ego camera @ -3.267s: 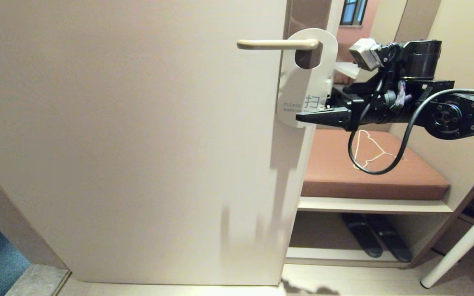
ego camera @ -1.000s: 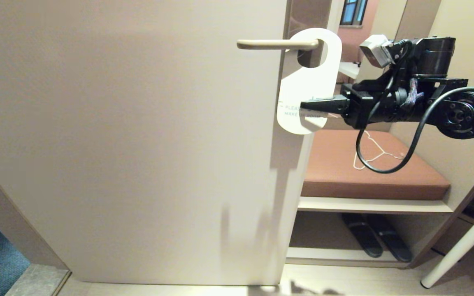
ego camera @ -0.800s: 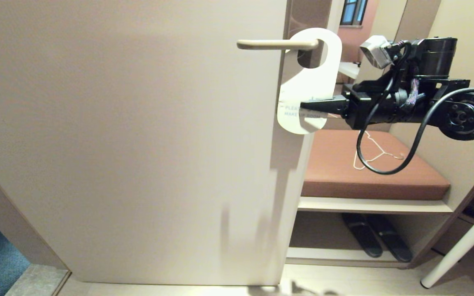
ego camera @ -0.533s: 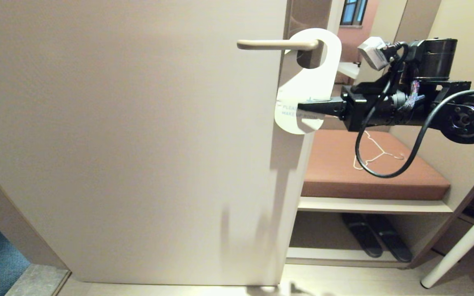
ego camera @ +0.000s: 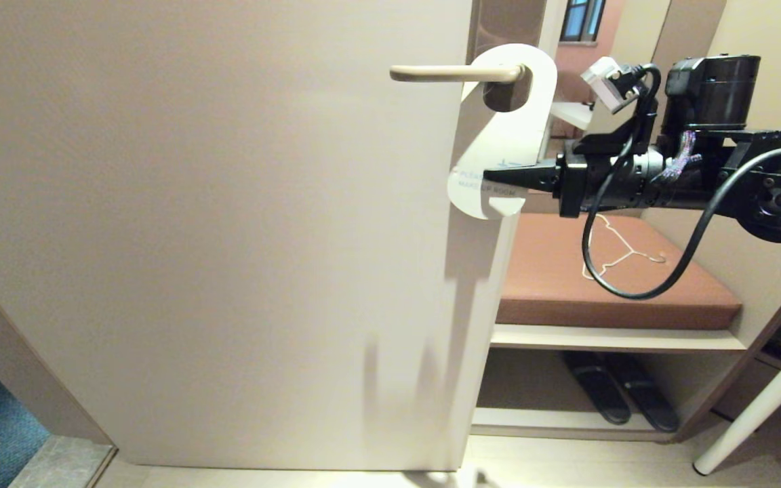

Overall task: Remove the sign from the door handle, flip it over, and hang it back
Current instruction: Take down the sign

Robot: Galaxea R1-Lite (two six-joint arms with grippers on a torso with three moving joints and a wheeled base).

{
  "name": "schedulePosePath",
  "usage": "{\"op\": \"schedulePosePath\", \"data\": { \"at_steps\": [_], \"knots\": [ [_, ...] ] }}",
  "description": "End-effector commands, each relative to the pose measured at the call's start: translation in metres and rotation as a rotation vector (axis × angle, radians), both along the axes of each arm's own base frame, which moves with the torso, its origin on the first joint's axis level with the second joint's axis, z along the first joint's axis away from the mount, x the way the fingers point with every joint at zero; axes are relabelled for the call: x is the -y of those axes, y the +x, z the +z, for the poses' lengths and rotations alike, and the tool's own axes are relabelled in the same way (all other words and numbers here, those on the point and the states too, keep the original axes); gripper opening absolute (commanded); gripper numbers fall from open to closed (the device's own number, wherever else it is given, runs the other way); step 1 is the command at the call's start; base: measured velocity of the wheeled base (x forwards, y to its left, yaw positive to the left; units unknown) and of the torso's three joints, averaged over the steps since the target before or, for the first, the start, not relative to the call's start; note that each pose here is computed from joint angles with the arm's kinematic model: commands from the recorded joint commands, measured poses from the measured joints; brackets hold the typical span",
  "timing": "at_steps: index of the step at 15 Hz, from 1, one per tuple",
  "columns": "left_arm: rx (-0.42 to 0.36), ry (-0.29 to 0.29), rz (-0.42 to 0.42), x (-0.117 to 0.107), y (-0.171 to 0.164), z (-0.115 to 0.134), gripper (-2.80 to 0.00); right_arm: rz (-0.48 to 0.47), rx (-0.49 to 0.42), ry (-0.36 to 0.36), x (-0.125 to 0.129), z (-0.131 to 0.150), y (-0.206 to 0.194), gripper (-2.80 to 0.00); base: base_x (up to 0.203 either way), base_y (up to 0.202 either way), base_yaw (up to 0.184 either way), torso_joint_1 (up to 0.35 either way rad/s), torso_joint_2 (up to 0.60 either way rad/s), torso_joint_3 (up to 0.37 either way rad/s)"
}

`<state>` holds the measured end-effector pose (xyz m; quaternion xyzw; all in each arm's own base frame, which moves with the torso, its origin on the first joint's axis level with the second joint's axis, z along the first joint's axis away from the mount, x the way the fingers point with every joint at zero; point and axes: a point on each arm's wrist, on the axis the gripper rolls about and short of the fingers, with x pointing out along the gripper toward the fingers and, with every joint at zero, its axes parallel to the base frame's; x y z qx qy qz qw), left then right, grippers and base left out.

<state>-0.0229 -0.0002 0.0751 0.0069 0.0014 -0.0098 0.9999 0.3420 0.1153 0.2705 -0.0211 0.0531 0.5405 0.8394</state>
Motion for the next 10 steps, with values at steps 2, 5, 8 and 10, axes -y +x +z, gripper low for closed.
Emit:
{"op": "schedulePosePath", "data": {
  "at_steps": [2,5,8,10],
  "knots": [
    [-0.002,0.000,0.000,0.000,0.000,0.000,-2.80,-0.036,0.001,0.001,-0.006,0.006,-0.011,-2.80,0.000,0.000,0.000,0.000,0.00,0.000],
    [-0.002,0.000,0.000,0.000,0.000,0.000,-2.80,-0.125,-0.034,0.017,-0.020,0.012,-0.020,-2.80,0.000,0.000,0.000,0.000,0.00,0.000],
    [0.001,0.000,0.000,0.000,0.000,0.000,-2.80,-0.208,-0.032,0.003,-0.034,0.011,-0.024,-2.80,0.000,0.000,0.000,0.000,0.00,0.000],
    [-0.002,0.000,0.000,0.000,0.000,0.000,-2.80,-0.229,-0.033,-0.003,-0.042,0.010,-0.027,-2.80,0.000,0.000,0.000,0.000,0.00,0.000]
  ]
}}
